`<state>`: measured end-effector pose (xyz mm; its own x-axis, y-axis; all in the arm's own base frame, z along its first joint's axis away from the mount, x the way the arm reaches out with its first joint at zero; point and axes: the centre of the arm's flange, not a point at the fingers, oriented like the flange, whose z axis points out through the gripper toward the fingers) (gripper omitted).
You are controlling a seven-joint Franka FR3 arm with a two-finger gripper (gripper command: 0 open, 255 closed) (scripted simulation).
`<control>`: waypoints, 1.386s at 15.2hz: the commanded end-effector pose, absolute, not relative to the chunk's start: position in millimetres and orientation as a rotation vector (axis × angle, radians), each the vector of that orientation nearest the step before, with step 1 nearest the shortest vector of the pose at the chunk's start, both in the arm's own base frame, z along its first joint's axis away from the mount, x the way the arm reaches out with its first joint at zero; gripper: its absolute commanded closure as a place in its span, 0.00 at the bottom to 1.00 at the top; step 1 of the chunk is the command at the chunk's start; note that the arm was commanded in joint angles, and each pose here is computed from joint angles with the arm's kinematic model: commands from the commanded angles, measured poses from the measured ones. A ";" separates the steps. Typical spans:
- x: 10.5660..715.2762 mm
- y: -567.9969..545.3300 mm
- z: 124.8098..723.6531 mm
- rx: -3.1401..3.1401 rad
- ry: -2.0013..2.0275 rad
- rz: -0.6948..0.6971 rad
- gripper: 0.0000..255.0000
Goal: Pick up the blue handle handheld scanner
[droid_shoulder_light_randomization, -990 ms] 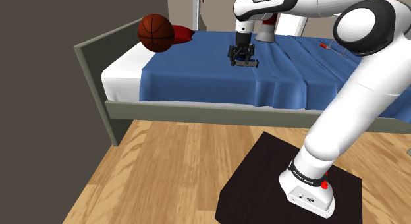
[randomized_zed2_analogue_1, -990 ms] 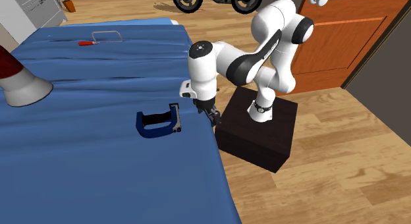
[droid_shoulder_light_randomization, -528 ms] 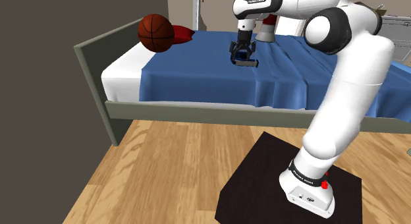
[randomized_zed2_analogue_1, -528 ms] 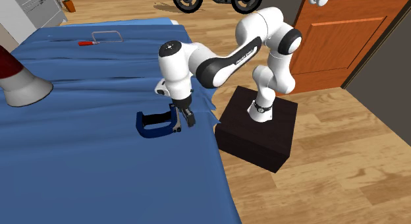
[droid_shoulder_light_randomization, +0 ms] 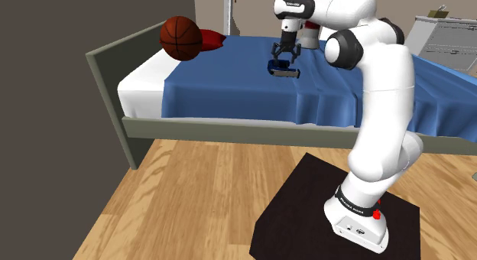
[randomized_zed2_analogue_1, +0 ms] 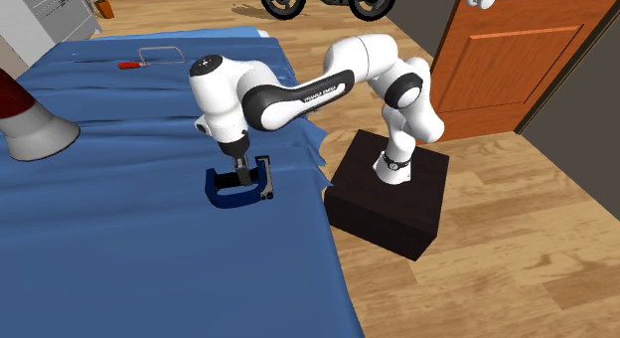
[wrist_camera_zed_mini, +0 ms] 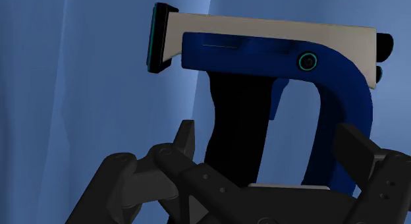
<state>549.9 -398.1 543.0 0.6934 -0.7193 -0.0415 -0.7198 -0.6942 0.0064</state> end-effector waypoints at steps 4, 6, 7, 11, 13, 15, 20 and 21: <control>552.9 -424.0 533.0 -2.853 1.292 0.057 0.00; 552.9 -424.0 522.5 -2.853 1.292 0.057 0.00; 552.9 -424.0 517.2 -2.853 1.292 0.057 0.00; 552.9 -424.0 503.6 -2.853 1.292 0.057 0.00; 552.6 -424.0 503.8 -2.853 1.292 0.057 1.00; 552.7 -424.1 504.0 -2.853 1.292 0.057 1.00; 552.8 -423.9 503.8 -2.853 1.292 0.057 1.00; 552.9 -424.0 503.6 -2.853 1.292 0.057 1.00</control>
<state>553.0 -424.0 504.5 0.6590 -0.7513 -0.0351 -0.7516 -0.6596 0.0059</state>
